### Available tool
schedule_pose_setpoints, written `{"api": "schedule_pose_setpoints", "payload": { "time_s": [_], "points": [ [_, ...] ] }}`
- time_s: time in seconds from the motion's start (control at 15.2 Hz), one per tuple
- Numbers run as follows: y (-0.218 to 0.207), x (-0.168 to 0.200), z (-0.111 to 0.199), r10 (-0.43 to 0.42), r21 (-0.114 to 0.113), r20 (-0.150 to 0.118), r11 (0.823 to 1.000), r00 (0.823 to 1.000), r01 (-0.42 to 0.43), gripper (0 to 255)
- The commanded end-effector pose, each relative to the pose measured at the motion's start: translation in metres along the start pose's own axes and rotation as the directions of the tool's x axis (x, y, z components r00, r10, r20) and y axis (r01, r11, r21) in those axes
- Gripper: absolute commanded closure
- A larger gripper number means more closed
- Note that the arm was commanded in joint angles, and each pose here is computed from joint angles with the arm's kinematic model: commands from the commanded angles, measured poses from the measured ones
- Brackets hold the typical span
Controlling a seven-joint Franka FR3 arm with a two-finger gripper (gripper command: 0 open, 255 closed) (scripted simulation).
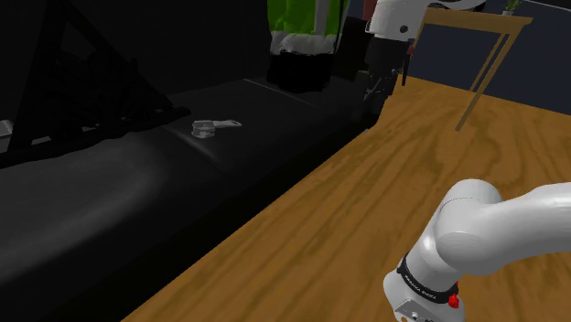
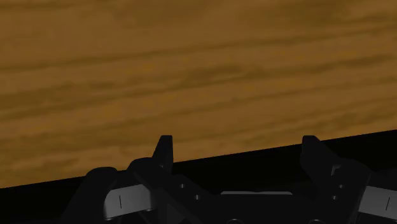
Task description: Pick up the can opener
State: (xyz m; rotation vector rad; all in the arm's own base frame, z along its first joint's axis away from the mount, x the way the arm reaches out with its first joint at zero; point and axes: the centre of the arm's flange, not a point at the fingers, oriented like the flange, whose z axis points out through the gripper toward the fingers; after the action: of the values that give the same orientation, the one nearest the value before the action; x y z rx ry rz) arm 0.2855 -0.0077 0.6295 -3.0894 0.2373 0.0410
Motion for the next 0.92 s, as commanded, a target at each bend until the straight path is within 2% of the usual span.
{"api": "schedule_pose_setpoints", "payload": {
  "time_s": [0.0, 0.2, 0.4, 0.59, 0.86],
  "points": [
    [0.000, 0.000, 0.000, 0.000, 0.000, 0.000, 1.000, 1.000, 0.000, 0],
    [-0.035, 0.017, 0.006, 0.117, 0.005, 0.004, 0.993, 0.993, -0.117, 0],
    [-0.067, 0.038, 0.012, 0.232, 0.009, 0.009, 0.973, 0.973, -0.232, 0],
    [-0.097, 0.062, 0.017, 0.343, 0.013, 0.015, 0.939, 0.939, -0.344, 0],
    [-0.132, 0.100, 0.025, 0.485, 0.017, 0.023, 0.874, 0.874, -0.485, 0]
  ]
}}
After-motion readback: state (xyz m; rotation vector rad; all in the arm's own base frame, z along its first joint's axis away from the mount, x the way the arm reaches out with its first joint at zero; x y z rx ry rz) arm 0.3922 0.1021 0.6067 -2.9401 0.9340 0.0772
